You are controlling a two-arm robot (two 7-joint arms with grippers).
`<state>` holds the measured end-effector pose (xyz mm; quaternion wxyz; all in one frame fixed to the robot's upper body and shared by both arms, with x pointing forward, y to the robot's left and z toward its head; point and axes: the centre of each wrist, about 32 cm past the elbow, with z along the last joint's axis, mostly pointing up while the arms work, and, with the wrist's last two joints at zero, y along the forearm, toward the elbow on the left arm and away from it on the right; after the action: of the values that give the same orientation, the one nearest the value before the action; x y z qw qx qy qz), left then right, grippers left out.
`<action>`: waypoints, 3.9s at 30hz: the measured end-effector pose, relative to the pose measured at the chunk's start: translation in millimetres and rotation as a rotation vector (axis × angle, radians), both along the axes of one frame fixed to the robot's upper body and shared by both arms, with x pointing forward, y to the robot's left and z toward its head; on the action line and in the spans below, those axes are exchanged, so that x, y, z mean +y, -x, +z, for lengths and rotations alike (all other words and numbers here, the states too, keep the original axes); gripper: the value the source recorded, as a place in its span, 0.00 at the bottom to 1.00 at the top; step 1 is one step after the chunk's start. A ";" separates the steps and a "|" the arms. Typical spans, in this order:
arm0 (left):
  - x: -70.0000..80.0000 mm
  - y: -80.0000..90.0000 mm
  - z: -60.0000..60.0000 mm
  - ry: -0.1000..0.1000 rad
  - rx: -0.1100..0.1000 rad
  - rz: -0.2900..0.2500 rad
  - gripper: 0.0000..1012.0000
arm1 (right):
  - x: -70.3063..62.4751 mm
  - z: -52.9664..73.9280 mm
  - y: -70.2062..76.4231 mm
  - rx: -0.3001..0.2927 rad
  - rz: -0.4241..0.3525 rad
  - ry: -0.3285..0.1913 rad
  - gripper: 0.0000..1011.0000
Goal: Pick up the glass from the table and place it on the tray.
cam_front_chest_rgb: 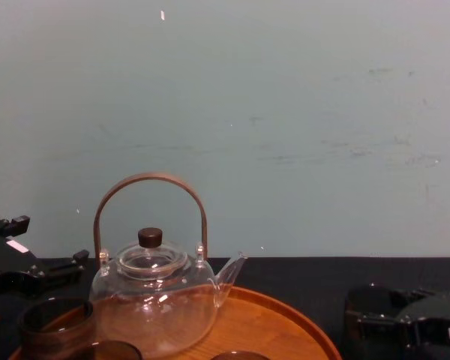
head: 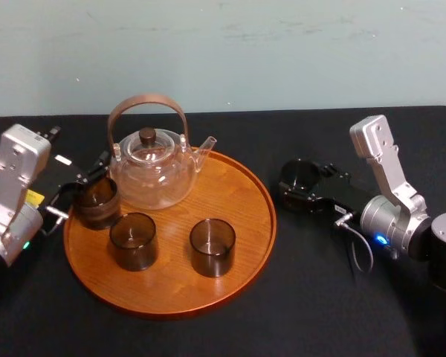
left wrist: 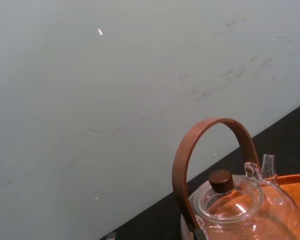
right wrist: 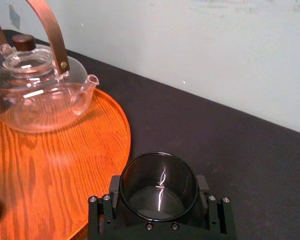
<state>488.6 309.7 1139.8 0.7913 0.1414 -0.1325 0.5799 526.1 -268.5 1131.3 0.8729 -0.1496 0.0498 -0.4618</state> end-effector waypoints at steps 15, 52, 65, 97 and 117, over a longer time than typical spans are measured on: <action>0.0 0.0 0.0 0.000 0.000 0.000 0.99 | 4.4 23.0 11.4 -0.069 0.045 -0.010 0.89; 0.0 0.0 0.0 0.000 0.000 0.000 0.99 | 29.8 29.9 6.5 -0.096 0.148 -0.004 0.89; 0.0 0.0 0.0 0.000 0.000 0.000 0.99 | 41.6 25.9 1.1 -0.083 0.166 -0.004 0.89; 0.0 0.0 0.0 0.000 0.000 0.000 0.99 | 58.8 16.5 -2.4 -0.074 0.203 0.026 0.89; 0.0 0.0 0.0 0.000 0.000 0.000 0.99 | 59.8 13.7 -2.6 -0.070 0.202 0.038 0.89</action>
<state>488.6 309.7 1139.8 0.7913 0.1415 -0.1325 0.5799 528.7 -208.6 1145.1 0.9133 -0.1540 -0.0046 -0.3771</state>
